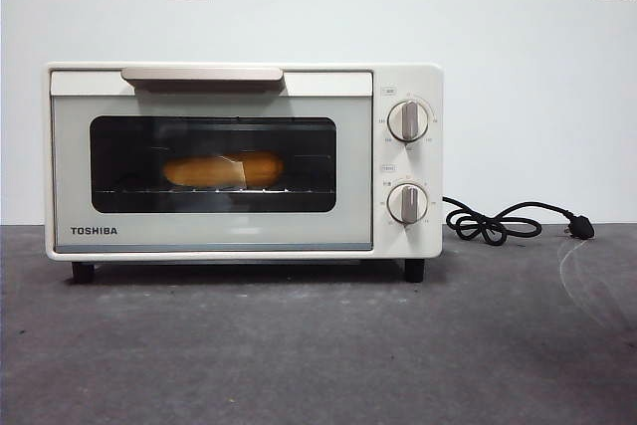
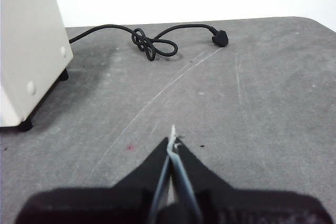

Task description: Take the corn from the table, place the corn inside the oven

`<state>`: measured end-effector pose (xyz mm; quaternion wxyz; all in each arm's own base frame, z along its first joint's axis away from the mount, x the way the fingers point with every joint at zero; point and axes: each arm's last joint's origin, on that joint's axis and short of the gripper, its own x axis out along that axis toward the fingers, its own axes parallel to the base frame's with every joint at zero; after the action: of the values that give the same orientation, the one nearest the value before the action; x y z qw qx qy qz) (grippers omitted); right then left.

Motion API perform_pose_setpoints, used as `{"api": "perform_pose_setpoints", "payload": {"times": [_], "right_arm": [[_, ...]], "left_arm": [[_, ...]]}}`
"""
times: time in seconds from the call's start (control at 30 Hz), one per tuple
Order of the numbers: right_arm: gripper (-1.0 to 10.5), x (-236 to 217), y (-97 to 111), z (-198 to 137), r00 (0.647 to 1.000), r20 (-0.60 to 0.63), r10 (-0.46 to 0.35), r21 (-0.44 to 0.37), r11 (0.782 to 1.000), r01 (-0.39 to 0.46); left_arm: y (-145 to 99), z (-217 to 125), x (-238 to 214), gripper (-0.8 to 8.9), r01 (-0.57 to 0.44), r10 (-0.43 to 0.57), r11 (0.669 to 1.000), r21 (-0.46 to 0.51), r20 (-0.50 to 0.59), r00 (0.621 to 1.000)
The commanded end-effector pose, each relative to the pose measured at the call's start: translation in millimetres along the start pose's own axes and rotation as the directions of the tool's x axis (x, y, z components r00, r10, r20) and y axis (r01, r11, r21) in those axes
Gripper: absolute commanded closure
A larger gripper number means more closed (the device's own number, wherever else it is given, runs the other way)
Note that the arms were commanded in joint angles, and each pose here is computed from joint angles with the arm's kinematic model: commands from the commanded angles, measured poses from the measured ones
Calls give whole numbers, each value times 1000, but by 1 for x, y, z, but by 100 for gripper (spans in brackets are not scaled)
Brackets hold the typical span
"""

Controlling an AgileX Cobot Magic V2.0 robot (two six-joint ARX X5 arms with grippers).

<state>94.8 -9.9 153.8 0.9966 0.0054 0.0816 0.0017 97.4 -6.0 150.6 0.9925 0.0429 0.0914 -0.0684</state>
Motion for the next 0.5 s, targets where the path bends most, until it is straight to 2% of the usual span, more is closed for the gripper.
{"api": "perform_pose_setpoints", "payload": {"times": [0.03, 0.5], "right_arm": [[946, 1, 0, -3, 1000, -6, -5, 14, 1000, 5], [946, 1, 0, -2, 1000, -1, 2, 22, 1000, -2]], "left_arm": [[0, -2, 1, 817, -3, 3, 1000, -11, -5, 1000], [0, -3, 1, 817, -2, 2, 1000, -12, -12, 1000]]}}
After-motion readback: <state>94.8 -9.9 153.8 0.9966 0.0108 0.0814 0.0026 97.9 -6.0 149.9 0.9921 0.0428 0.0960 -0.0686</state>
